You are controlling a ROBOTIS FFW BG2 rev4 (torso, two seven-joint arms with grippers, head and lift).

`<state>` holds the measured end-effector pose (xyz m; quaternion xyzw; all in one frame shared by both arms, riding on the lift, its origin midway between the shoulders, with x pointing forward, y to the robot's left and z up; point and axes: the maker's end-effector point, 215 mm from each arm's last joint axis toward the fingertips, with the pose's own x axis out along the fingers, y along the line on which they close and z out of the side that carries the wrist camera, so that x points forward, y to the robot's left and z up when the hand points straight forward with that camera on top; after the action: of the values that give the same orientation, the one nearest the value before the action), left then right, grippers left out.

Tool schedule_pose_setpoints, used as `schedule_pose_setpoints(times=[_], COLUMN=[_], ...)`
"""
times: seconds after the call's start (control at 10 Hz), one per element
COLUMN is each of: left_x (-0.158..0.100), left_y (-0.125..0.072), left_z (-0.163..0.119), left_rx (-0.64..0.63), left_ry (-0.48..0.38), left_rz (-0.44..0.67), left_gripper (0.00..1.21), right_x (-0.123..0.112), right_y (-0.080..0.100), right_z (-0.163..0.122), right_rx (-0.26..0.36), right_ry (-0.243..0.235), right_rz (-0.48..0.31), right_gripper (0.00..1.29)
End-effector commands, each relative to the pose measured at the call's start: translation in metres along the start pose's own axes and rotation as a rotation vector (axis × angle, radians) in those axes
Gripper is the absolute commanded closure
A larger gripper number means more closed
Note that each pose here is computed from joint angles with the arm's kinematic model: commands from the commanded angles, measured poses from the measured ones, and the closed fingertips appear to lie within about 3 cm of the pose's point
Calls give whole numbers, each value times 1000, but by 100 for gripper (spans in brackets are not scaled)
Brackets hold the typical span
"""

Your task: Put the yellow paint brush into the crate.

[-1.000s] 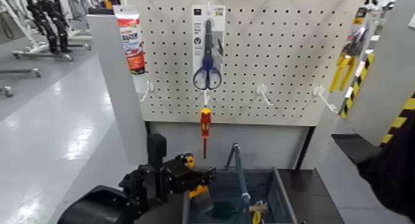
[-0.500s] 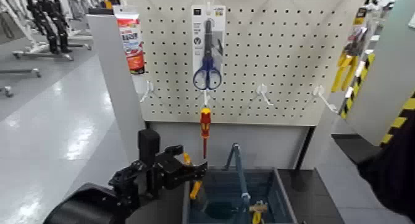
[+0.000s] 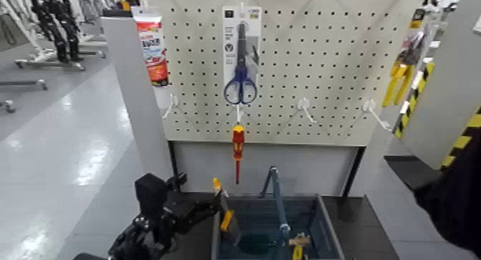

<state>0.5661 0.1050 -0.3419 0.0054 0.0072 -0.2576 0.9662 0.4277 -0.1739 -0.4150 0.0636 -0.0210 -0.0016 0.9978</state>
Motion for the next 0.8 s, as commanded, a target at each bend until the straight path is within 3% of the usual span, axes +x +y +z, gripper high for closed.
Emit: schedule_pose_setpoints(times=[0.1,0.4,0.8], left_x=[-27,-54,-86], left_y=[12,22,21], left_z=[-27,-45,-54], left_rx=[-24,-23,-18], left_ry=[21,34,-14], left_rz=[75,155,250], left_gripper=[15,16,16], right_x=[0,-3,-3], right_y=[-3,-3,-2], right_z=[4,11,20], right_rx=[2,-10,-32], right_ry=[-14,-40,-68], right_rz=[-6,-8,-3], right_gripper=[13,13,12])
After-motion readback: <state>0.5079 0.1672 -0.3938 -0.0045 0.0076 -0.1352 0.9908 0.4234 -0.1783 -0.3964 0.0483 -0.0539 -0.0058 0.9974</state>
